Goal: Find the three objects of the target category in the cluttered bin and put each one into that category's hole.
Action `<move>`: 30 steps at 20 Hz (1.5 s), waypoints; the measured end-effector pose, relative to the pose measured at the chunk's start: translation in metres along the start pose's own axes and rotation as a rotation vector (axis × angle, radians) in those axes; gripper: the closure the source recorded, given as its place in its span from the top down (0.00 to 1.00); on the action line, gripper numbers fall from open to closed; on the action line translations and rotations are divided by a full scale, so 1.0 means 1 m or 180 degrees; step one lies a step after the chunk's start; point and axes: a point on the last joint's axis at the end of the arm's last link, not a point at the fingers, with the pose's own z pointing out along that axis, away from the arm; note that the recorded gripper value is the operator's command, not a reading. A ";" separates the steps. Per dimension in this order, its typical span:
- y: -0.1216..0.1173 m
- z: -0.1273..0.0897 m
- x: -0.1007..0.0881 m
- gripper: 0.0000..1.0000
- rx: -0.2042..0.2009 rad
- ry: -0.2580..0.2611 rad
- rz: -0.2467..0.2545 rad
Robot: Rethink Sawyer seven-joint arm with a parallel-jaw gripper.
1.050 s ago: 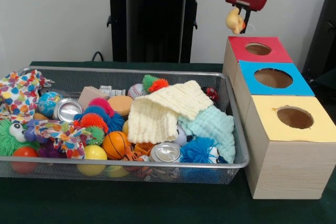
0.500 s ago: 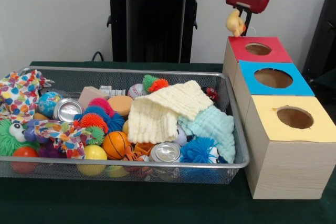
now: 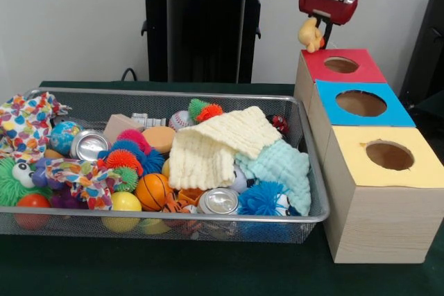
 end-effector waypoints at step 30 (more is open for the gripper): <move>0.021 0.002 0.020 0.00 0.0159 -0.0007 0.0134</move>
